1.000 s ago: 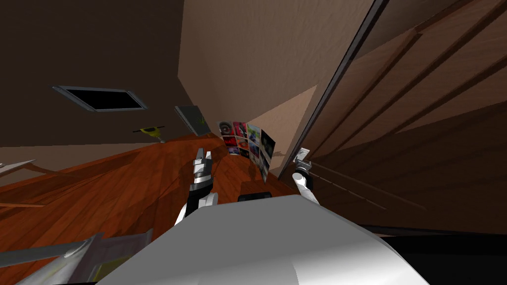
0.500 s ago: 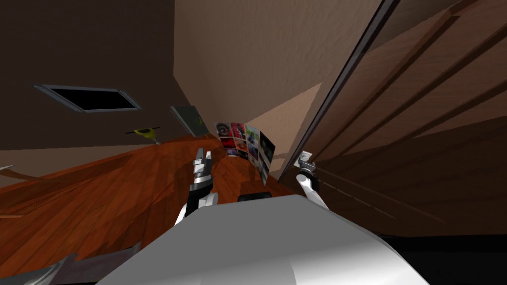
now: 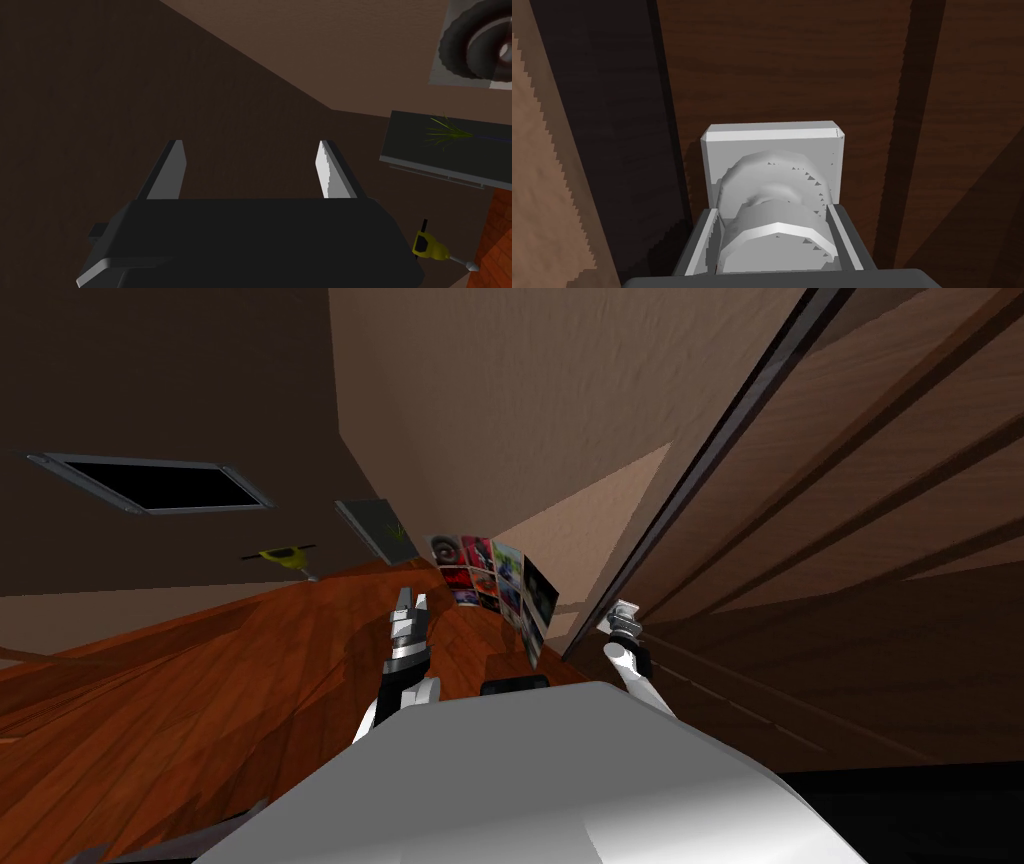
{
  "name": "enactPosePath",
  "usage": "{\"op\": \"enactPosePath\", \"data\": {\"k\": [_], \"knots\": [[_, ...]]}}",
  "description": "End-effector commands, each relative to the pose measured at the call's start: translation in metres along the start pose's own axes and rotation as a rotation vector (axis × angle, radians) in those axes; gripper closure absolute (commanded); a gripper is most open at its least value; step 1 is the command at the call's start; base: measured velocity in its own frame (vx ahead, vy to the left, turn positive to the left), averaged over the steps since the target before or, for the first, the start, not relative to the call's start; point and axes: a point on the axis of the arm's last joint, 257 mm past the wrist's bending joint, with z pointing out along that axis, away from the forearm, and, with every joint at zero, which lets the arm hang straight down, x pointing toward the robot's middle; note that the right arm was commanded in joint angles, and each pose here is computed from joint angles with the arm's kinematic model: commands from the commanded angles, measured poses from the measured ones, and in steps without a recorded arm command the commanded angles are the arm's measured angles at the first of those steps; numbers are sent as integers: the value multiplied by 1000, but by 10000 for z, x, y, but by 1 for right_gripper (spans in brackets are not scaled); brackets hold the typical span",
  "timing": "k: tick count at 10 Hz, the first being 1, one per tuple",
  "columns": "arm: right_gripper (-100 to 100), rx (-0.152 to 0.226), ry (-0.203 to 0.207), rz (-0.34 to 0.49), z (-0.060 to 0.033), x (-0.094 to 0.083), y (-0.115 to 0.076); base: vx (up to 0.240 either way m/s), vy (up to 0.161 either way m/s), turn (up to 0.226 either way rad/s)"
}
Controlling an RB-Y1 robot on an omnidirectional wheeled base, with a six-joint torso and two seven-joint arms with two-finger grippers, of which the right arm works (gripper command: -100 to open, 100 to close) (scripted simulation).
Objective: Pull the door open
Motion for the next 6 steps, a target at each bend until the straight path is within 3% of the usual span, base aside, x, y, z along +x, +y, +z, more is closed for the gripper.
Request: {"op": "enactPosePath", "data": {"k": [1, 5, 6], "knots": [[100, 0, 0, -1, -2, -2, -2, -25, 4, -2], [100, 0, 0, -1, -2, -2, -2, -8, 2, 4], [100, 31, -6, -2, -23, -17, -135, -111, 17, 44]]}}
